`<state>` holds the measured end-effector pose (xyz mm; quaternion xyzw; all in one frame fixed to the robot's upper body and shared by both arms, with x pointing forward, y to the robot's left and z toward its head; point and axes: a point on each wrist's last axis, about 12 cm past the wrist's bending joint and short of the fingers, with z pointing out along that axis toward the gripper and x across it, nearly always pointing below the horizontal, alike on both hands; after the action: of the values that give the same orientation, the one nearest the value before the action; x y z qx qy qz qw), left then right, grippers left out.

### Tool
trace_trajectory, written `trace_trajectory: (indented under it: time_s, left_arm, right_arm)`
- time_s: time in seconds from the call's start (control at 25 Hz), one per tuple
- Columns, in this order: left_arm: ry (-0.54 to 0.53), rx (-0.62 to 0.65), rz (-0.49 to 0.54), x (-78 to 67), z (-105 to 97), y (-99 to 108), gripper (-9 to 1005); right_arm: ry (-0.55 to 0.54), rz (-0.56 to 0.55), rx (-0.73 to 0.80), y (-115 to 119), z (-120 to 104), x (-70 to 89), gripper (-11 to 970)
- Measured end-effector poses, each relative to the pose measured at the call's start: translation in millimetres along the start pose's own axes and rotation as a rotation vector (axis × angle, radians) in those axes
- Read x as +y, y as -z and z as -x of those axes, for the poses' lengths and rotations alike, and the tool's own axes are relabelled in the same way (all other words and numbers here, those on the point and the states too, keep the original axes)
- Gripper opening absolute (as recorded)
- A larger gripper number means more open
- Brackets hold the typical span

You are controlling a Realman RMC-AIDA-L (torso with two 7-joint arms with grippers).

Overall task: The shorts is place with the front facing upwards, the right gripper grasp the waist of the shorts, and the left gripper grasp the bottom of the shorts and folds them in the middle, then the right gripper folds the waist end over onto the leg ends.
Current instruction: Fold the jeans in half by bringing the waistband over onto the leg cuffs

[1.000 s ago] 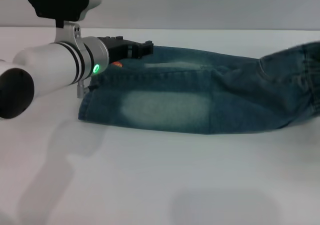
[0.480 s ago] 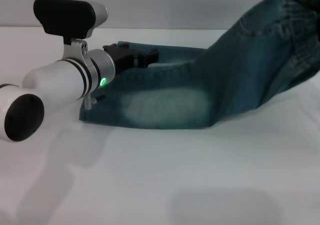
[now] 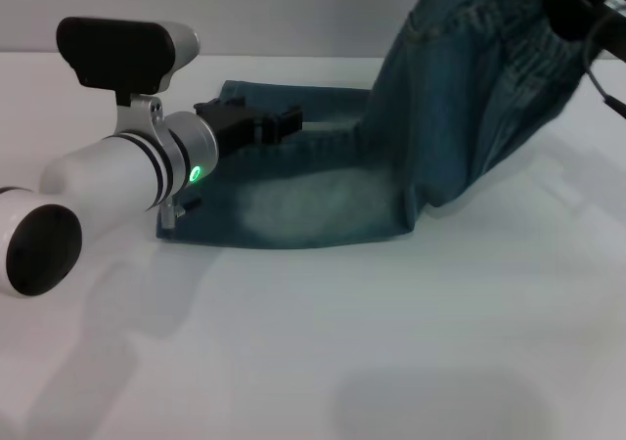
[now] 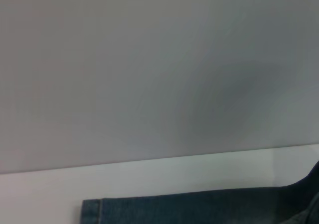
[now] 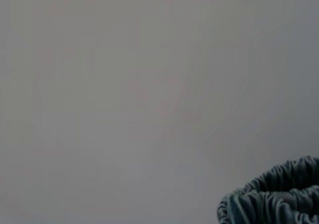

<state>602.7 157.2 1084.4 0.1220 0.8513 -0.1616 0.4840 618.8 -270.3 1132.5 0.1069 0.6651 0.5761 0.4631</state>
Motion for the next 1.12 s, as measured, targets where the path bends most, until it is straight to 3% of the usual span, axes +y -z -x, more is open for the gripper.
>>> trace_trajectory:
  time_s: [0.36,0.64,0.92,1.08,1.12]
  left_arm:
    - [0.009,0.01,0.011,4.1,-7,1,789]
    - [-0.001,0.01,0.002,0.3,-10,0,788]
    - [-0.009,0.014,-0.014,-5.1,-13,-1,788]
    - [0.003,0.008,0.0,0.5,-13,1,788]
    - [0.018,-0.011,0.026,10.1,-13,4,788]
  right_arm:
    - [-0.042,0.025,0.037,-25,-1,11.6,112]
    - [-0.069,0.089,0.043,-35,-6,22.1,111]
    - [-0.062,0.081,0.08,-43,-11,24.3,112]
    - [-0.061,0.057,0.091,-45,-14,21.9,113]
    - [-0.061,0.052,0.09,-44,-14,21.1,113]
